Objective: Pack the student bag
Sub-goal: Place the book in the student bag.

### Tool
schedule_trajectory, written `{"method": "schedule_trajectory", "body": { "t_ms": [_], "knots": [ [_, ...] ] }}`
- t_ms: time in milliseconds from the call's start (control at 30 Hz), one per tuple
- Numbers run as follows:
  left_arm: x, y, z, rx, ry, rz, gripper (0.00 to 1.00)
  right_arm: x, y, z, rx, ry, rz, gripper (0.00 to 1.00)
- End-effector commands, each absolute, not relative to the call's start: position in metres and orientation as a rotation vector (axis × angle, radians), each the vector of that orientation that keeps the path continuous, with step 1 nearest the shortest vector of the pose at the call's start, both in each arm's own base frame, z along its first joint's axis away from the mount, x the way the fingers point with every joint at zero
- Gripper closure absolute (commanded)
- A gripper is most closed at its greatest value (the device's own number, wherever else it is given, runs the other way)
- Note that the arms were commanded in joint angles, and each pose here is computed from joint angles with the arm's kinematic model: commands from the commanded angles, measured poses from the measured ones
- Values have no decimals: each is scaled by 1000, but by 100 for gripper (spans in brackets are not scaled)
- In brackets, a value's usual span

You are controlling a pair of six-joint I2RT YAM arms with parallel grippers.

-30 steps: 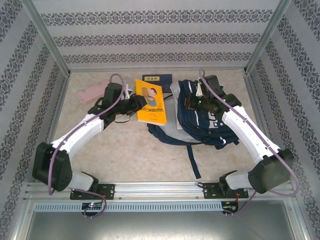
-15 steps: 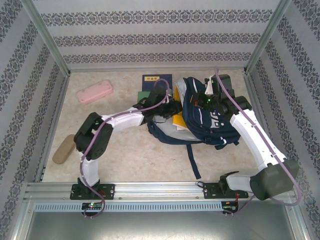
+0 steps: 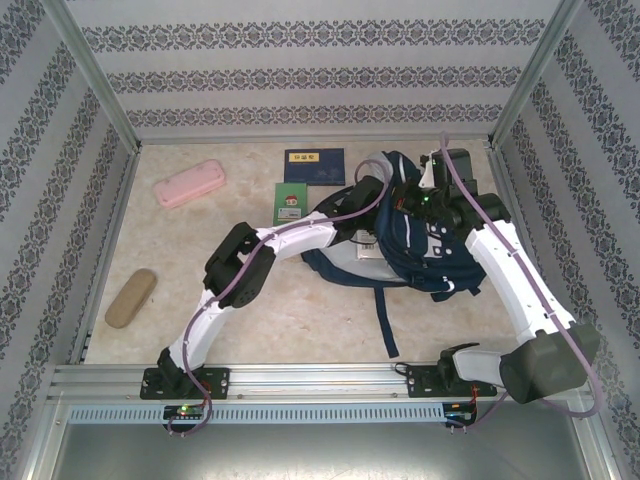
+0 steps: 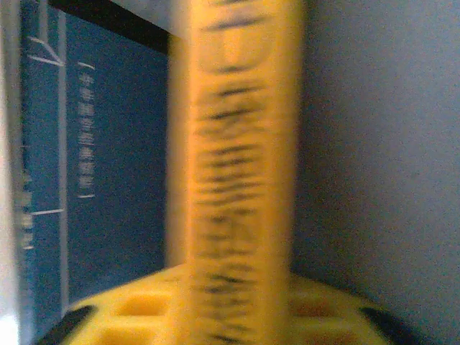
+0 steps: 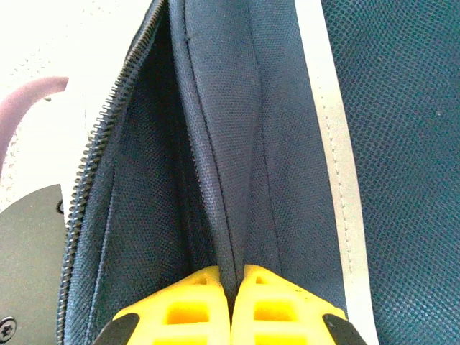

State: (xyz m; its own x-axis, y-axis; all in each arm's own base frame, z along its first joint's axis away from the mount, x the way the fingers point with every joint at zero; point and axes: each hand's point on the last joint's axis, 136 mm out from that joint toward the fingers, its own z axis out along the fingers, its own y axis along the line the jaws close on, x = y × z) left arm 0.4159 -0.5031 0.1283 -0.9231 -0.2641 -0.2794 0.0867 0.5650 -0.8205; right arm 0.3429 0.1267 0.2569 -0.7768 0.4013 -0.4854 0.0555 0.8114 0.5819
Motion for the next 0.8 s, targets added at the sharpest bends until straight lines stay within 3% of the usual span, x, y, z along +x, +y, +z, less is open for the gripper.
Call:
{"method": "schedule_trajectory", "body": {
  "t_ms": [0, 100, 200, 500, 767],
  "knots": [
    [386, -514, 131, -42, 2479, -1227, 41, 341, 150, 303, 211, 2233, 901, 100],
    [385, -497, 145, -1, 2474, -1129, 23, 341, 147, 297, 219, 2243, 896, 100],
    [384, -472, 158, 21, 2475, -1027, 16, 341, 146, 292, 216, 2253, 883, 100],
    [387, -370, 205, -48, 2403, -894, 15, 340, 144, 265, 206, 2312, 855, 100],
    [414, -281, 191, -213, 2412, -781, 16, 338, 153, 229, 174, 2405, 851, 100]
  ]
}}
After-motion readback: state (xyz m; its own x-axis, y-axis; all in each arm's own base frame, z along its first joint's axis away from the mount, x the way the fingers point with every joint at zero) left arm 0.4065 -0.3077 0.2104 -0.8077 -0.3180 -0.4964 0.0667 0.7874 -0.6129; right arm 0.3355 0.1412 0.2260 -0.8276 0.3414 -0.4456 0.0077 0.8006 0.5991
